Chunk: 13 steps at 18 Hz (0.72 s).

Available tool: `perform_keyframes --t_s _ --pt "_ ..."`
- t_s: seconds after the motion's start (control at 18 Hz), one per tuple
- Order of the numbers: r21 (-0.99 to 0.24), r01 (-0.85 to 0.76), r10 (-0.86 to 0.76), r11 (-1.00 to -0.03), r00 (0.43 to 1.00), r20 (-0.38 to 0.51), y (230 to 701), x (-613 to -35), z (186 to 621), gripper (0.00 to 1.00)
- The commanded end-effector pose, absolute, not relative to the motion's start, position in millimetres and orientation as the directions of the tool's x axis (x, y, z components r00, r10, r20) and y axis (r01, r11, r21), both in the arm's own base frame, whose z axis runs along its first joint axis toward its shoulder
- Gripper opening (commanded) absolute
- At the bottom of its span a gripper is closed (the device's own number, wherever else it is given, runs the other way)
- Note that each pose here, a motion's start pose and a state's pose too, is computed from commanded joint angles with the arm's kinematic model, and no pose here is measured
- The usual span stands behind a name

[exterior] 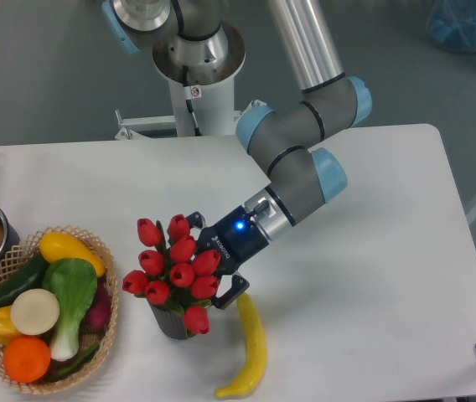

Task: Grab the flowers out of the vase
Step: 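Close the gripper on the tulip stems and adjust the grip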

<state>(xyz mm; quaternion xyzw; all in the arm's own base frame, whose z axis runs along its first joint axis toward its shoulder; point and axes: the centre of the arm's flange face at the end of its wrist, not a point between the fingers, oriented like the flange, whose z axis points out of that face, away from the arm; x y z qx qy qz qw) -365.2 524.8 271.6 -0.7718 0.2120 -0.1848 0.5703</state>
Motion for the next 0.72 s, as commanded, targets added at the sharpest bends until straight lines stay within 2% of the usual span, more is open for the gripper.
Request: perform_keyframes --t_s 0.11,0.22,0.44,0.5,0.67,0.72 --pt "-0.965 -0.103 -0.539 -0.24 0.841 0.044 524.7 -365.6 274.0 0.71" --pt "-0.967 -0.099 -0.538 -0.234 0.842 0.044 524.1 -365.9 274.2 0.64" --pt "-0.968 -0.095 -0.536 -0.231 0.843 0.044 523.0 -367.4 274.7 0.61" --pt "-0.97 -0.089 -0.536 -0.226 0.843 0.048 523.2 -367.3 275.3 0.56" --pt "-0.975 -0.075 -0.536 -0.21 0.842 0.051 522.9 -367.7 275.1 0.55" --pt "-0.975 -0.073 -0.536 -0.211 0.843 0.053 522.9 -367.7 275.1 0.51"
